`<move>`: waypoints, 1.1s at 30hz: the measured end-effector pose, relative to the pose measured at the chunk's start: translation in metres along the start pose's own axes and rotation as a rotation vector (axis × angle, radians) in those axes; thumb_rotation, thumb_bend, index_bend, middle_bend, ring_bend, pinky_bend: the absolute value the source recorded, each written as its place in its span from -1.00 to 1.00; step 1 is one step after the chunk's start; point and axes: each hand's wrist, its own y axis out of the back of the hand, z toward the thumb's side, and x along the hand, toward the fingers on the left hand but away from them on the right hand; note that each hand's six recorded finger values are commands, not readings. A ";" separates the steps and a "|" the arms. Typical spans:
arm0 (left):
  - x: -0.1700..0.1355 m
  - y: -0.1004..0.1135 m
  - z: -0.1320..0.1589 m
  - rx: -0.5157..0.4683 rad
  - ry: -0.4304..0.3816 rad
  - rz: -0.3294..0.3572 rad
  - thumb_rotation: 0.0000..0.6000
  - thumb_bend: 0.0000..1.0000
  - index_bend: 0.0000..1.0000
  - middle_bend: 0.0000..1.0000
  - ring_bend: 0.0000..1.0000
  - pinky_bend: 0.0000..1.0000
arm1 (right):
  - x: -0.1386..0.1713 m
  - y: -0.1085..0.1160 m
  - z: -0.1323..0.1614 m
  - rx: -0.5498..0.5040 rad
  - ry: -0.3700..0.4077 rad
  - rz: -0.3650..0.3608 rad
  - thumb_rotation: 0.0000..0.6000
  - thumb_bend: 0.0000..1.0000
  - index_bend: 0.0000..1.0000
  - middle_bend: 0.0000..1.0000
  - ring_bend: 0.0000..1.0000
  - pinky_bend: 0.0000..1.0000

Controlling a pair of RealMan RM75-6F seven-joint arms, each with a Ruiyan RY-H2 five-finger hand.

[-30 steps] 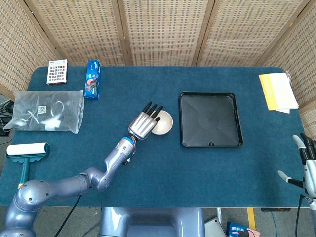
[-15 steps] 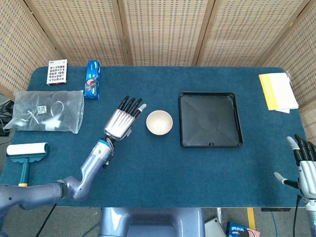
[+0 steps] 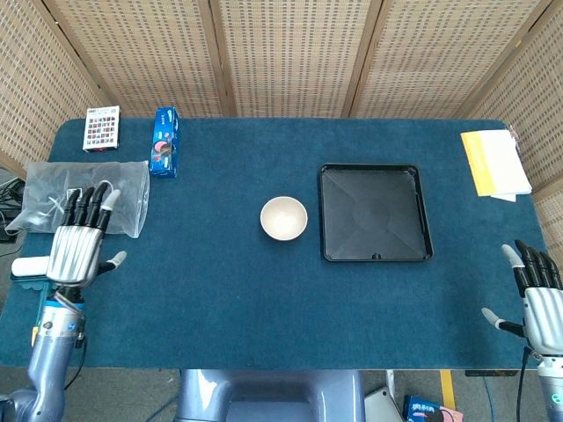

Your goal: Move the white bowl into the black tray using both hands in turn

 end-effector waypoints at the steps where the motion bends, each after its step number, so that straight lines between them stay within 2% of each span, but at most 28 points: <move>1: -0.008 0.001 -0.009 -0.002 0.019 -0.002 1.00 -1.00 -1.00 -1.00 -1.00 -1.00 | 0.000 -0.001 0.002 0.003 0.004 0.001 1.00 -0.70 -0.83 -1.00 -1.00 -1.00; 5: -0.039 0.002 -0.045 -0.007 0.088 -0.004 1.00 -1.00 -1.00 -1.00 -1.00 -1.00 | 0.001 -0.002 0.006 0.021 0.014 0.001 1.00 -0.70 -0.83 -1.00 -1.00 -1.00; 10: -0.056 0.001 -0.065 -0.013 0.112 -0.013 1.00 -1.00 -1.00 -1.00 -1.00 -1.00 | -0.002 -0.003 0.013 0.028 0.023 -0.008 1.00 -0.70 -0.83 -1.00 -1.00 -1.00; 13: -0.057 0.001 -0.067 -0.014 0.107 -0.024 1.00 -1.00 -1.00 -1.00 -1.00 -1.00 | -0.009 -0.004 0.025 0.033 0.051 -0.005 1.00 -0.70 -0.71 -1.00 -1.00 -1.00; 15: -0.057 0.002 -0.066 -0.018 0.100 -0.022 1.00 -1.00 -1.00 -1.00 -1.00 -1.00 | -0.014 -0.005 0.035 0.042 0.076 -0.006 1.00 -0.70 -0.56 -1.00 -1.00 -0.96; 20: -0.057 0.004 -0.062 -0.035 0.087 -0.021 1.00 -1.00 -1.00 -1.00 -1.00 -1.00 | -0.036 -0.009 0.082 0.077 0.176 -0.014 1.00 -0.69 -0.37 -1.00 -1.00 -0.81; 27: -0.057 0.004 -0.063 -0.050 0.083 -0.030 1.00 -1.00 -1.00 -1.00 -1.00 -1.00 | -0.062 -0.023 0.155 0.080 0.309 0.011 1.00 -0.68 -0.32 -0.98 -1.00 -0.78; 33: -0.055 0.002 -0.067 -0.082 0.090 -0.044 1.00 -1.00 -1.00 -1.00 -1.00 -1.00 | -0.087 -0.047 0.226 0.066 0.404 0.068 1.00 -0.66 -0.29 -0.94 -1.00 -0.77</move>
